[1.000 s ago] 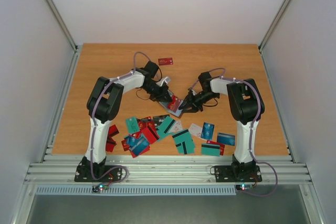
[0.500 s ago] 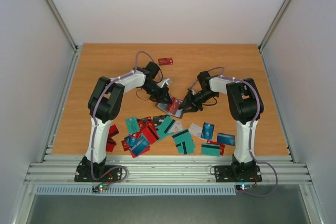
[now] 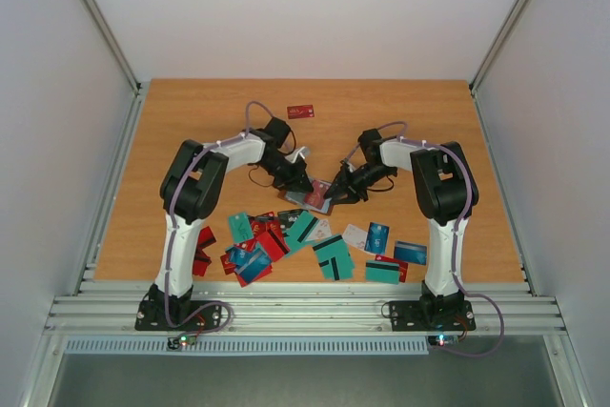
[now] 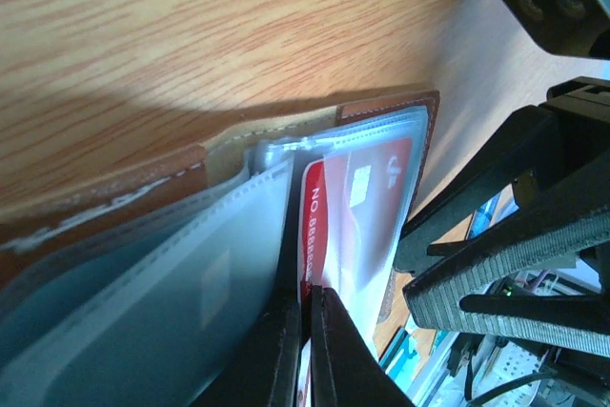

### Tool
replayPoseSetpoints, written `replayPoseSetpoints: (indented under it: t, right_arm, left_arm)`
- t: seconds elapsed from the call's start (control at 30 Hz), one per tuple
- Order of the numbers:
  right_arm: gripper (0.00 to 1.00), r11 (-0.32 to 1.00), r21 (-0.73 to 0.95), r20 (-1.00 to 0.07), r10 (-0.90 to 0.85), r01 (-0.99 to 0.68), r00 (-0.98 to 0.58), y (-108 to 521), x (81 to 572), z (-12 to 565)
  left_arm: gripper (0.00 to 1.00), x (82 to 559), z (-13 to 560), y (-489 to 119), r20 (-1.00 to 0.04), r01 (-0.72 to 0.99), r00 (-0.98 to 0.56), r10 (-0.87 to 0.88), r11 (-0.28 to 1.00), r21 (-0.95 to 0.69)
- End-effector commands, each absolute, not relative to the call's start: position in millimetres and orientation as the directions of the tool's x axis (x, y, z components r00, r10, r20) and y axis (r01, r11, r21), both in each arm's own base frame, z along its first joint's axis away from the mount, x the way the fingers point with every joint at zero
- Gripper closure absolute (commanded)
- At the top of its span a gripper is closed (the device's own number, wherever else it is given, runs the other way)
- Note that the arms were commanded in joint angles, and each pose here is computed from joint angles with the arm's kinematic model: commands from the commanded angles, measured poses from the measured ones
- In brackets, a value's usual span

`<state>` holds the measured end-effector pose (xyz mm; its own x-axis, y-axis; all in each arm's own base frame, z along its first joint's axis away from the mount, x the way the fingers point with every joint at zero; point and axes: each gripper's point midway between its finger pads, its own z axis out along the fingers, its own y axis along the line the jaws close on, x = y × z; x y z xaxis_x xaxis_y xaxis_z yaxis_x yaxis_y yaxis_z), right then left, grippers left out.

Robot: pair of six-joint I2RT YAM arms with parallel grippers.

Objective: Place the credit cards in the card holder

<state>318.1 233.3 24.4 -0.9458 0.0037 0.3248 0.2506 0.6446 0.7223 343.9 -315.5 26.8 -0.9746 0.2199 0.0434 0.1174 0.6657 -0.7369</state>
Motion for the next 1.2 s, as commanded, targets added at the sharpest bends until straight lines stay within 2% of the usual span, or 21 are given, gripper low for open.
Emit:
replayPoseSetpoints:
  t: [0.0,0.43,0.63,0.77,1.17]
  right_arm:
    - [0.72,0.709,0.671,0.26,0.048,0.216,-0.964,226,335,-7]
    - [0.72,0.695,0.684,0.267,0.045,0.222,-0.963,229,337,-8]
    - [0.72,0.679,0.708,0.238,0.034,0.197,-0.971,234,348,3]
    - [0.72,0.676,0.714,0.216,0.035,0.182,-0.976,230,353,10]
    - [0.71,0.678,0.711,0.197,0.061,0.186,-0.978,217,358,22]
  left_arm:
    - [0.95,338,13,-317,0.07,0.078,-0.983,0.172,0.723,-0.686]
    - [0.9,335,15,-323,0.086,0.043,-0.987,0.136,0.736,-0.675]
    - [0.87,330,15,-327,0.114,0.013,-0.987,0.115,0.757,-0.653]
    - [0.84,339,23,-324,0.078,0.034,-0.991,0.105,0.78,-0.625]
    - [0.73,346,35,-316,0.054,0.054,-0.993,0.103,0.82,-0.57]
